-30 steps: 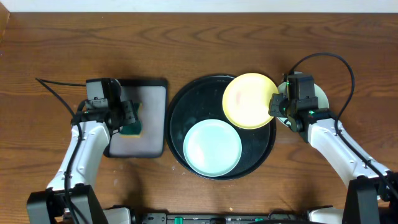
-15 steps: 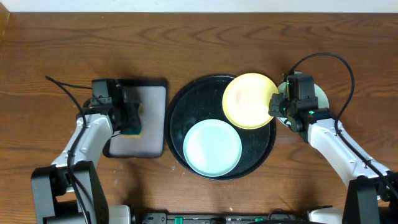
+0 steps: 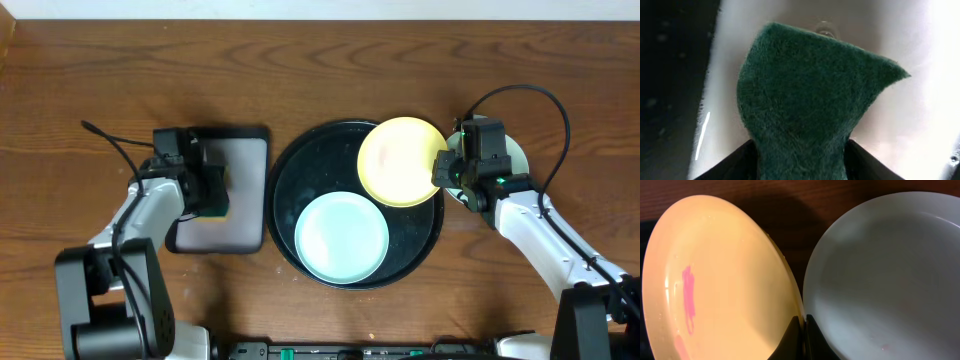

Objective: Clean dirty plates on tray and stack at the side

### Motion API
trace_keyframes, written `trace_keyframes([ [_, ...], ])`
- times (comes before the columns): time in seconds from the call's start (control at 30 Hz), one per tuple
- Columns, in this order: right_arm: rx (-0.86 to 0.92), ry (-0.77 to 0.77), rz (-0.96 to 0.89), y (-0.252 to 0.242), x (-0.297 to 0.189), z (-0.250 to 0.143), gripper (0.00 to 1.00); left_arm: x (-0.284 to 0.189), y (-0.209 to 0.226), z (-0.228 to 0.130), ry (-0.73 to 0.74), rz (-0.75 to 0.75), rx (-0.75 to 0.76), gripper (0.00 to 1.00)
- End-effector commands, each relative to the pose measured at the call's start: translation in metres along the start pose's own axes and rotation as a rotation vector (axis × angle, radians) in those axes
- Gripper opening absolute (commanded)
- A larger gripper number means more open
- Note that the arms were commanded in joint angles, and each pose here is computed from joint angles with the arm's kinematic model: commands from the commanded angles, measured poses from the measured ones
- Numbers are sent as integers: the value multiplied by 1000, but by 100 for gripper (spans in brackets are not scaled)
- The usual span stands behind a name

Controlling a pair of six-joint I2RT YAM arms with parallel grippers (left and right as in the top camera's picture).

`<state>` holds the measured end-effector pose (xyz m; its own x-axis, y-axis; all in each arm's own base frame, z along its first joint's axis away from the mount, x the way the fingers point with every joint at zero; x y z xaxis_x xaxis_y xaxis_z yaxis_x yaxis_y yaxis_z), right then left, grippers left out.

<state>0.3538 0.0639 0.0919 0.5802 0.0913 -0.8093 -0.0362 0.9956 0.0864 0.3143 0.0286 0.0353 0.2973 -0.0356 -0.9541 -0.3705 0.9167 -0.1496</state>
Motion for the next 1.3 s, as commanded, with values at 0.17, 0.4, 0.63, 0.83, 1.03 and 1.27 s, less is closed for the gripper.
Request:
trace_keyframes([
  [0.17,7,4,15,5,1,-1,1,4,2,-2,12,8,-4,31],
  [0.4,7,4,15,5,1,-1,1,-22,-3,10,-73,-18,3,12],
  [0.63,7,4,14,5,1,-2,1,-88,-14,21,-250,-83,7,8],
  [0.83,-1,4,15,6,1,-1,1,-139,-25,12,-347,-190,-4,8],
  [1.03,-1,3,40,9,1,-1,1,-165,-24,4,-408,-213,-10,7],
  [1.27,-1,3,76,14,1,-1,1,-161,-23,2,-390,-207,-12,7],
])
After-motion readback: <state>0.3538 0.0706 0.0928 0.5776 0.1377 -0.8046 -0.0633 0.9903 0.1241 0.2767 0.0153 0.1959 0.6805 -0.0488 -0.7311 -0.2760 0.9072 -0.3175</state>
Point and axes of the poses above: each gripper's point midway between its finger pads, its own x axis out along the fingers, its own y axis along the line the jaws close on, z = x × y, the point moved 3 cm from there along -x, back along the fingers, and after that the axes turned 8 degrees about -x, right-handed, at the moved point
